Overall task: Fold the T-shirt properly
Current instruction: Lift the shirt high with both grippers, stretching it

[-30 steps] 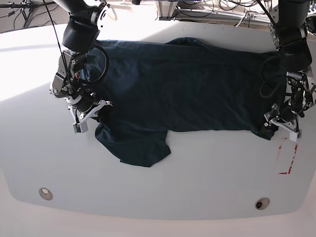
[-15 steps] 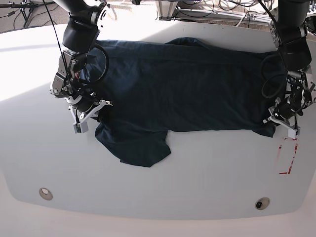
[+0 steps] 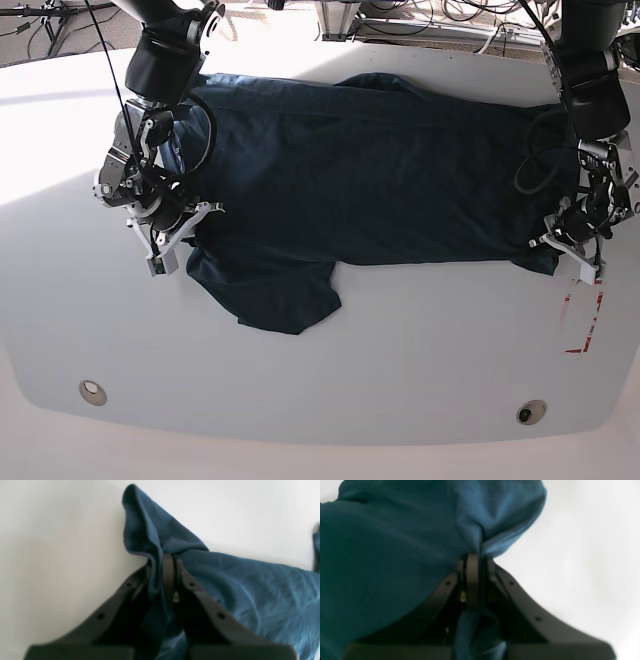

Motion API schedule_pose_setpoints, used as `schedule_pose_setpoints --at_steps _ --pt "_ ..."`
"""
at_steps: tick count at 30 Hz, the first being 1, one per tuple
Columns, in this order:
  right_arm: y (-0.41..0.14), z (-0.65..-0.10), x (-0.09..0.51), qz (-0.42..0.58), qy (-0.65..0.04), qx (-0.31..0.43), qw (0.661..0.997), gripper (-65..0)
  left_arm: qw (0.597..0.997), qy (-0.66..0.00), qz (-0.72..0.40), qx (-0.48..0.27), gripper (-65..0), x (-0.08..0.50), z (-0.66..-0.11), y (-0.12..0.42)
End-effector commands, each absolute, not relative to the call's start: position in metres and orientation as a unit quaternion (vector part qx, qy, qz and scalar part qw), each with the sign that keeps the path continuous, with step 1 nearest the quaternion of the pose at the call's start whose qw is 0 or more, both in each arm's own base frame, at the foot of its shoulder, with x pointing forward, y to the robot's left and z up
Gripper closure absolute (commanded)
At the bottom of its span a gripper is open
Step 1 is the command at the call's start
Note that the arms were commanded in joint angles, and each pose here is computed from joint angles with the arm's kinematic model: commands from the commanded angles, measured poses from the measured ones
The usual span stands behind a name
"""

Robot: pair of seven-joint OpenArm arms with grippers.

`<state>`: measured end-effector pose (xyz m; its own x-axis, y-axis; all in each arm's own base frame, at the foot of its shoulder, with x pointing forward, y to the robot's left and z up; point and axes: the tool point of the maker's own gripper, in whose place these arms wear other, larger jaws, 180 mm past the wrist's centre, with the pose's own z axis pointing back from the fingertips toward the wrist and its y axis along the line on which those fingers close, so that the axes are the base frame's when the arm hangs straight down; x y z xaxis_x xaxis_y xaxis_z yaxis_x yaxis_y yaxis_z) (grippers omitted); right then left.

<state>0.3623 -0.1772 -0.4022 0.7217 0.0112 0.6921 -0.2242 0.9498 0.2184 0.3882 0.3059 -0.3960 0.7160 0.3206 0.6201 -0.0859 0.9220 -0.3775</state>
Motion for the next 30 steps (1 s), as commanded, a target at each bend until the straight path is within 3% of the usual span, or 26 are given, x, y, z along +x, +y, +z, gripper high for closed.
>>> schedule_pose_setpoints --at_steps 1,18,30 --pt "-0.186 -0.357 0.385 0.081 -0.423 0.122 0.894 -1.6 0.897 -0.406 0.084 -0.152 -0.6 0.405 -0.356 0.313" --pt "-0.226 -0.252 0.413 0.132 -0.489 0.014 0.862 -1.4 0.849 -0.518 0.005 -0.103 -0.6 0.429 -0.210 0.307" --pt "-0.237 -0.168 0.446 0.172 -0.546 -0.043 0.819 -1.4 0.808 -0.583 0.002 -0.088 -0.6 0.445 -0.128 0.316"
